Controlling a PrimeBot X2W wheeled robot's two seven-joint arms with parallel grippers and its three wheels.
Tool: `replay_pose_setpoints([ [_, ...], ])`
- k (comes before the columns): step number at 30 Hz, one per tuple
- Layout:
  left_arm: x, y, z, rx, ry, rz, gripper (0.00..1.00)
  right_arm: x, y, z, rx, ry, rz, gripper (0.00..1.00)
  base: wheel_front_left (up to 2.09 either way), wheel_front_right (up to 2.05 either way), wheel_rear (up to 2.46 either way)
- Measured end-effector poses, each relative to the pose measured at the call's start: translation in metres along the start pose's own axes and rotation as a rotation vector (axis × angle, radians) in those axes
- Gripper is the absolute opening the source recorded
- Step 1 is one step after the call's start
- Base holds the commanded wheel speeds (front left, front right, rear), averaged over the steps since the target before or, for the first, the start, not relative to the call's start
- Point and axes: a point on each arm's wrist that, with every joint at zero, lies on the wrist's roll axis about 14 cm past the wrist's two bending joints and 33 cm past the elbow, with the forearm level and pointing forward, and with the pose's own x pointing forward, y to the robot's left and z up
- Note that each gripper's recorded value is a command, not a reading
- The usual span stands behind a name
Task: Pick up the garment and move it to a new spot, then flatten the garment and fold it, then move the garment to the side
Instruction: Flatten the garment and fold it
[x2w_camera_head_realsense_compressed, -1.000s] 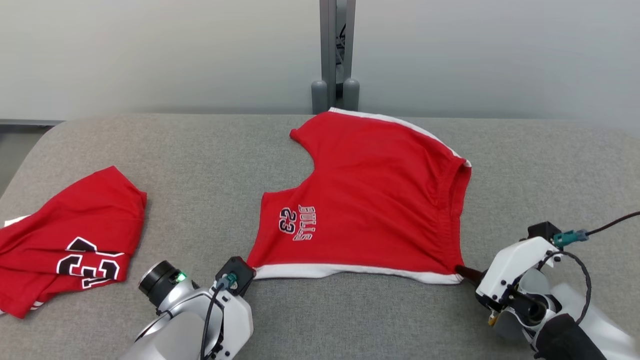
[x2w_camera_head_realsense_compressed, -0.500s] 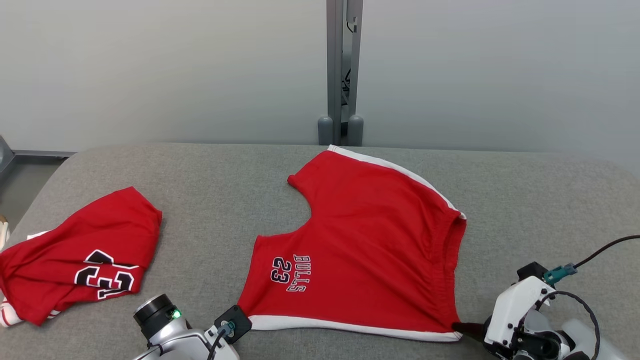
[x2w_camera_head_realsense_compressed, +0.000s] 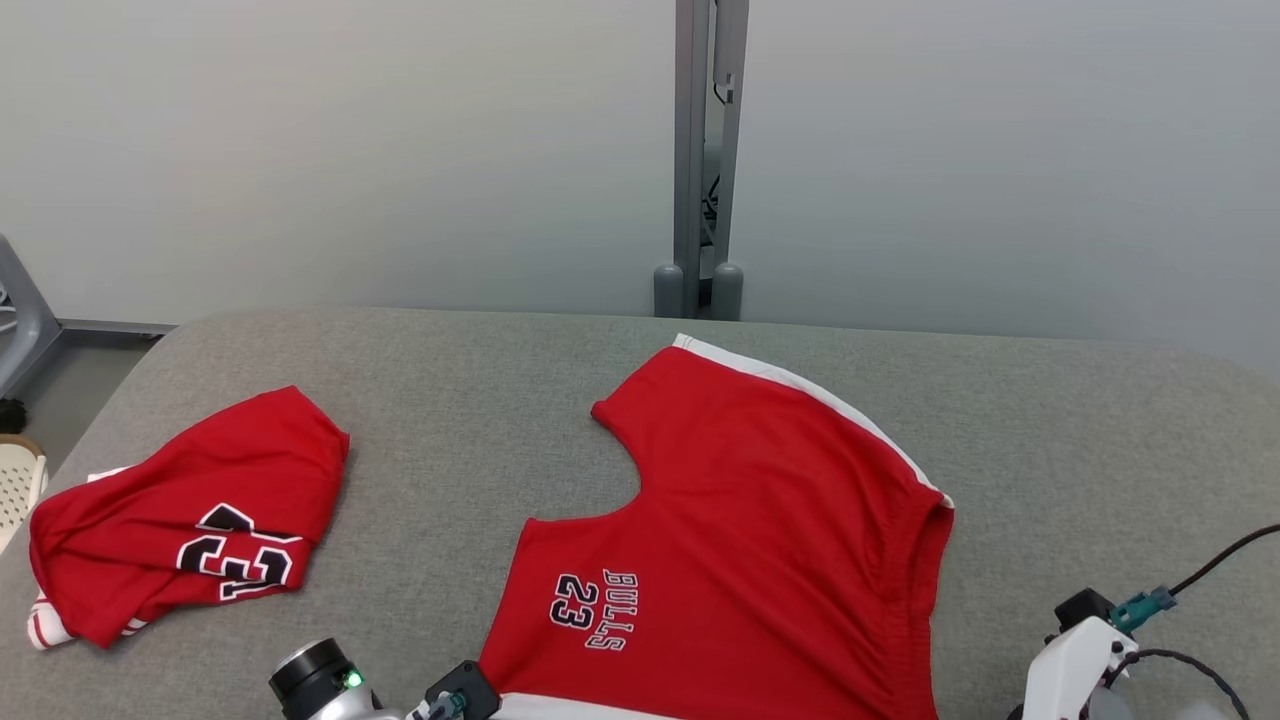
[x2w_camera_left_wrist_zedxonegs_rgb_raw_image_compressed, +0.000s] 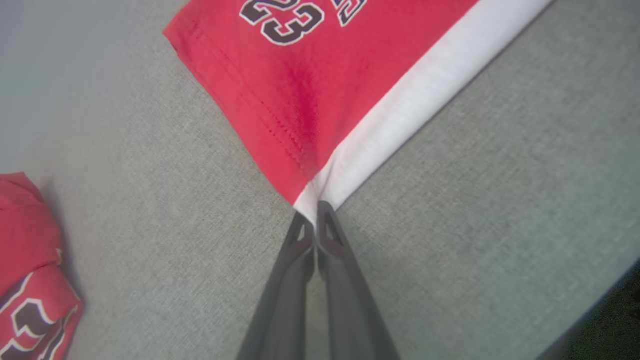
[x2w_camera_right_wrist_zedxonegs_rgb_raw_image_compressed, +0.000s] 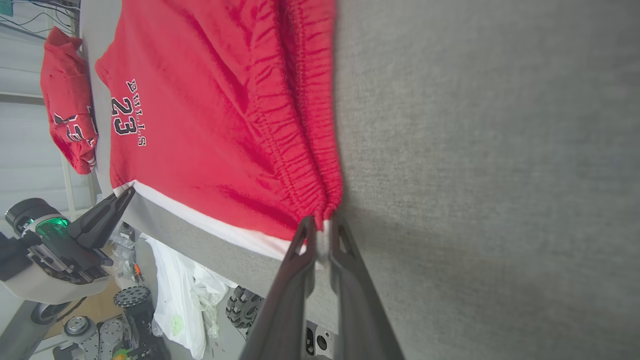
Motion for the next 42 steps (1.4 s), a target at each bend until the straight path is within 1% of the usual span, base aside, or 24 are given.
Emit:
replay_pose_setpoints([
  [4, -0.004, -0.008, -0.006, -0.030, 0.004, -0.015, 0.00, -0.001, -0.001, -0.014, -0.009, 0.030, 0.011, 0.00, 0.00, 0.00, 0.00],
  [8, -0.006, -0.007, -0.002, -0.048, -0.016, -0.021, 0.00, -0.004, -0.003, -0.008, 0.006, -0.013, 0.021, 0.00, 0.00, 0.00, 0.00],
  [11, -0.006, 0.004, 0.010, -0.047, -0.050, 0.005, 0.00, -0.005, 0.002, 0.000, 0.025, -0.061, 0.047, 0.00, 0.00, 0.00, 0.00],
  [13, -0.005, 0.013, 0.025, -0.057, -0.092, 0.025, 0.00, -0.005, 0.011, 0.005, 0.046, -0.091, 0.083, 0.00, 0.00, 0.00, 0.00],
  [15, -0.004, 0.022, 0.041, -0.057, -0.129, 0.040, 0.00, -0.006, 0.018, 0.008, 0.086, -0.117, 0.123, 0.00, 0.00, 0.00, 0.00],
  [18, -0.004, 0.037, 0.060, -0.030, -0.158, 0.064, 0.00, -0.009, 0.025, 0.017, 0.147, -0.167, 0.175, 0.00, 0.00, 0.00, 0.00],
  [23, -0.005, 0.064, 0.094, 0.000, -0.210, 0.108, 0.00, -0.015, 0.027, 0.027, 0.207, -0.244, 0.208, 0.00, 0.00, 0.00, 0.00],
  [29, -0.006, 0.098, 0.124, -0.008, -0.258, 0.175, 0.00, -0.024, 0.031, 0.043, 0.260, -0.349, 0.238, 0.00, 0.00, 0.00, 0.00],
  [36, 0.004, 0.120, 0.156, -0.020, -0.308, 0.213, 0.00, -0.034, 0.051, 0.058, 0.323, -0.457, 0.330, 0.00, 0.00, 0.00, 0.00],
  [42, 0.019, 0.135, 0.181, -0.027, -0.341, 0.223, 0.00, -0.040, 0.060, 0.071, 0.375, -0.536, 0.375, 0.00, 0.00, 0.00, 0.00],
])
